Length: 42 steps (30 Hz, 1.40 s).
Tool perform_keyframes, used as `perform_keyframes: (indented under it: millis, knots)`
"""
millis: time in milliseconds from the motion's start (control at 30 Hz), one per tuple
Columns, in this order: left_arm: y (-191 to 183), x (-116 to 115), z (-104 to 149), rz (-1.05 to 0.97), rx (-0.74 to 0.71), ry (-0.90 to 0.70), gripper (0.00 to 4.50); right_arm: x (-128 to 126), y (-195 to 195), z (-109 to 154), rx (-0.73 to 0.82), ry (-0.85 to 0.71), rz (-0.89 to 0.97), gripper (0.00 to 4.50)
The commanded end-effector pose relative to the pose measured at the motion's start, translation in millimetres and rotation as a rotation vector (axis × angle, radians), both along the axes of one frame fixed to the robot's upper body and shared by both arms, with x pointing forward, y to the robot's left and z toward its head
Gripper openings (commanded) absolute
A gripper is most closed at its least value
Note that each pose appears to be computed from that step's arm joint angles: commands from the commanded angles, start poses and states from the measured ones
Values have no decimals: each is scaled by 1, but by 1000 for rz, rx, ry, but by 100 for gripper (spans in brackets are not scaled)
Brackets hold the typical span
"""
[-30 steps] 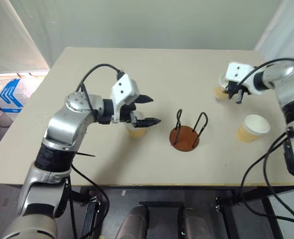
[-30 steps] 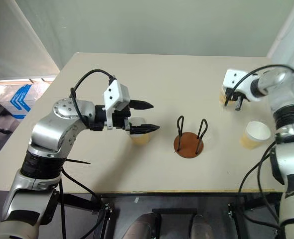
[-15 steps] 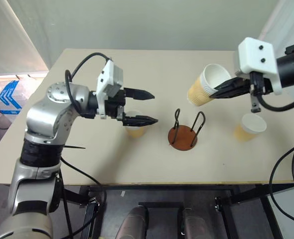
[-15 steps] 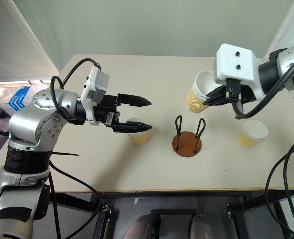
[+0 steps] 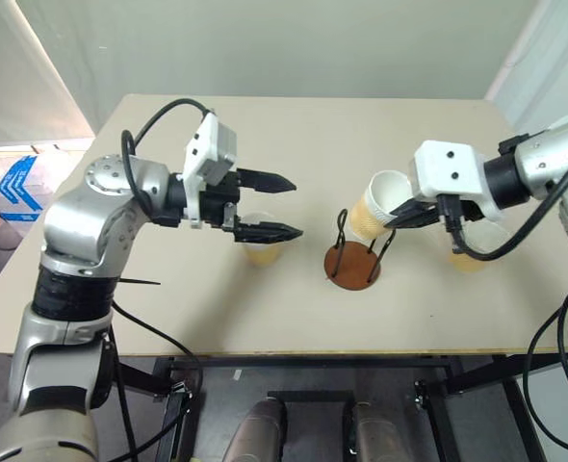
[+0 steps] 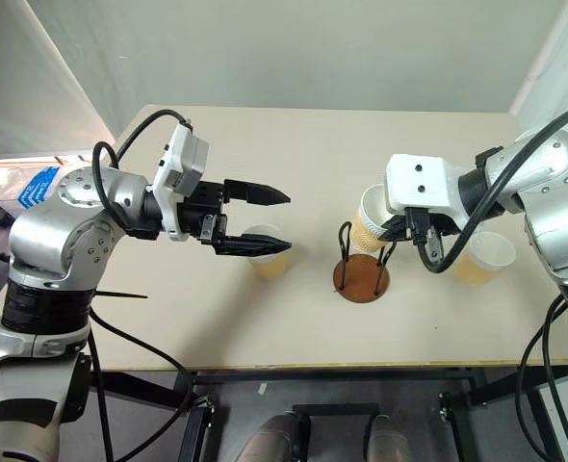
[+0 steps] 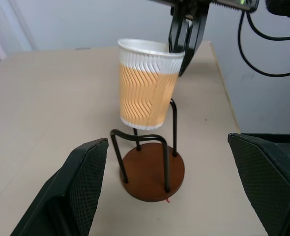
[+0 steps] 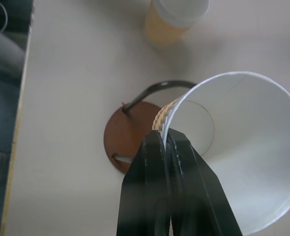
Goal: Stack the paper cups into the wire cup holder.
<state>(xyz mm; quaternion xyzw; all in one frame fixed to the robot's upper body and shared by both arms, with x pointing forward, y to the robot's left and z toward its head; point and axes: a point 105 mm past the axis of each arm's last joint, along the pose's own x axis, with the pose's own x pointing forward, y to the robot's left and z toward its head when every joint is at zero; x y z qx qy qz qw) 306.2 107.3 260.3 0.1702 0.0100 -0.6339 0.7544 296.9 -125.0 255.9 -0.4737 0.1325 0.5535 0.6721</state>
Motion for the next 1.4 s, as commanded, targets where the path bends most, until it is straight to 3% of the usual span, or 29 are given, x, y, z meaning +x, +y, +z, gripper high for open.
perform_keyframes:
  millis: [33, 133, 233, 400, 533, 700, 900, 1267, 1400]
  knots:
    - [2, -3, 6, 11, 23, -41, 429, 7, 2, -1, -2, -35, -13, 2]
    - [5, -2, 4, 27, 40, -43, 429, 8, 2, -3, 13, -22, -28, 67]
    - [7, -2, 2, 36, 52, -41, 429, 9, 3, -2, 36, -21, -41, 166]
    - [18, 1, -5, 81, 117, -53, 429, 17, -3, 24, 198, -81, -136, 332]
    - [31, -5, -16, 75, 233, -86, 429, 12, -20, 51, 373, -69, -243, 332]
    - [56, -1, -34, 90, 431, -150, 429, -18, -20, 80, 587, 21, -231, 332]
    - [66, 25, -53, 144, 504, -212, 429, -30, -15, 63, 586, 50, -236, 332]
    - [58, 34, -78, 122, 519, -256, 429, -34, -17, 43, 575, 70, -280, 332]
    - [52, 35, -81, 96, 496, -266, 333, -32, -20, 42, 581, 63, -297, 337]
